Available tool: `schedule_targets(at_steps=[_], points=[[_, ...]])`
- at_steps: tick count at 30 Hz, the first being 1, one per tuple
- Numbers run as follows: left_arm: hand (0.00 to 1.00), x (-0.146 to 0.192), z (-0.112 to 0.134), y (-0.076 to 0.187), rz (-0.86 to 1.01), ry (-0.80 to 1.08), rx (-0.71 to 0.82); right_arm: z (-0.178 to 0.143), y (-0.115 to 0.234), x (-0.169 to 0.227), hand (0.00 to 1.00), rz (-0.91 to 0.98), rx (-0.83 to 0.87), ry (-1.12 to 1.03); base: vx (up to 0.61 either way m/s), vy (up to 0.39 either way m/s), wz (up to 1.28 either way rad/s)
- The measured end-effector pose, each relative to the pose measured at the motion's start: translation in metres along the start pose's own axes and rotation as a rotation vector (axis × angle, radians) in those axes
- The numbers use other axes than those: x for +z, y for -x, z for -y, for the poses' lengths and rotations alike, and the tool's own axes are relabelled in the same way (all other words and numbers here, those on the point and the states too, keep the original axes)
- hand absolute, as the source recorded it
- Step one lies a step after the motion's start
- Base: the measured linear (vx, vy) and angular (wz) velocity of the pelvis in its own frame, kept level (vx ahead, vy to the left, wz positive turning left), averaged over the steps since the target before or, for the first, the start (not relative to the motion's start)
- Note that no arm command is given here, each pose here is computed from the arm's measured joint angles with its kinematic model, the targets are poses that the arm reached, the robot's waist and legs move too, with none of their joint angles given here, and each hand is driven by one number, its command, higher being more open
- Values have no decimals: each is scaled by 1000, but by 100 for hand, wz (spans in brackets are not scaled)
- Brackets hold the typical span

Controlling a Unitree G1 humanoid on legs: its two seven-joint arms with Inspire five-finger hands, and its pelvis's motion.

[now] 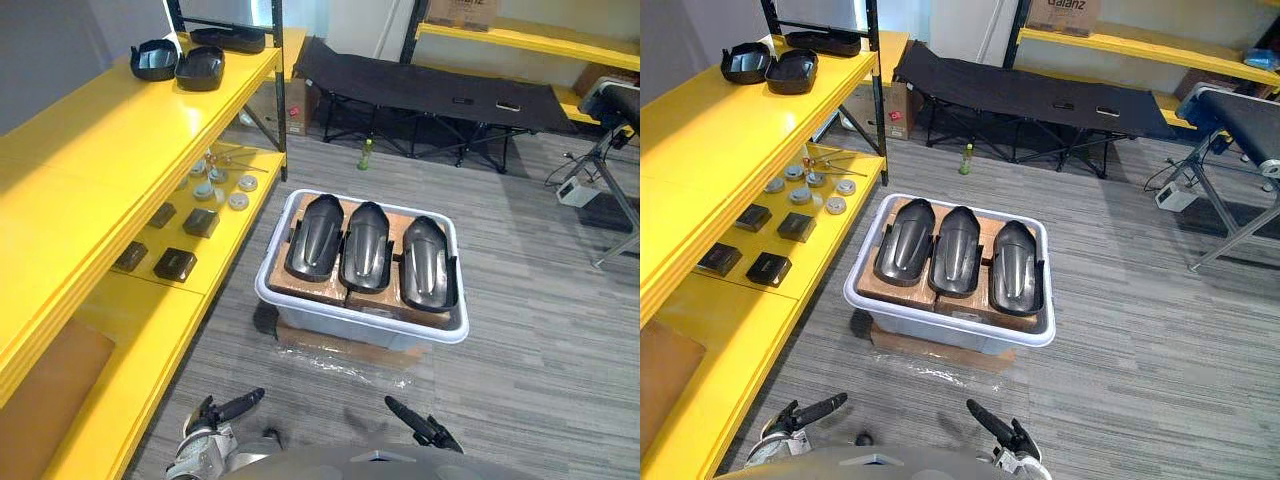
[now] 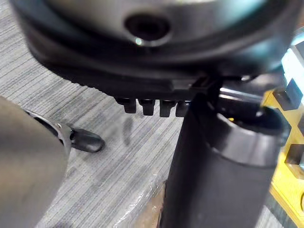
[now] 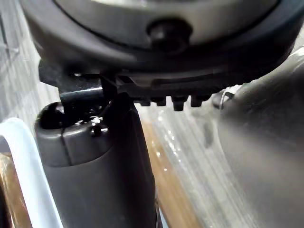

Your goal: Walk over and take three plastic housings, then place them on the shelf

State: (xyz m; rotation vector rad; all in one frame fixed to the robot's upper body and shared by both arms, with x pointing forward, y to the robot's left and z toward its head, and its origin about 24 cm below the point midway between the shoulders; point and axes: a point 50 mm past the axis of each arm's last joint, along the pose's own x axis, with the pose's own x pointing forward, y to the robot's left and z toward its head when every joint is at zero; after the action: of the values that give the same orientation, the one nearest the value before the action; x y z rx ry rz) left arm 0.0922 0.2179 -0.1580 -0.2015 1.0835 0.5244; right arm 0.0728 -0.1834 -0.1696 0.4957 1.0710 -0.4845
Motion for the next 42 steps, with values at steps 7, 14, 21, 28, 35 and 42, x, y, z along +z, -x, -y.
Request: schedule_targets(at_steps=[7, 14, 21, 28, 35, 42], points=[[100, 0, 0, 0, -9, 2, -4, 0, 0, 0, 100, -7, 4, -1, 0, 0, 0], [100, -4, 1, 0, -117, 13, -63, -1, -3, 9, 100, -55, 18, -15, 0, 0, 0], [100, -9, 2, 1, -169, 15, -115, 0, -4, 19, 100, -48, 22, -36, 16, -4, -9], [100, -7, 5, 1, -155, -12, -132, 0, -4, 20, 100, -45, 24, -39, 16, -9, -12], [100, 3, 10, 2, -89, -85, -159, -8, -3, 33, 100, 49, -25, -36, -2, -5, -11], [100, 13, 21, 8, -11, -127, -210, -12, 11, 90, 100, 355, -12, -66, 15, 31, -42]])
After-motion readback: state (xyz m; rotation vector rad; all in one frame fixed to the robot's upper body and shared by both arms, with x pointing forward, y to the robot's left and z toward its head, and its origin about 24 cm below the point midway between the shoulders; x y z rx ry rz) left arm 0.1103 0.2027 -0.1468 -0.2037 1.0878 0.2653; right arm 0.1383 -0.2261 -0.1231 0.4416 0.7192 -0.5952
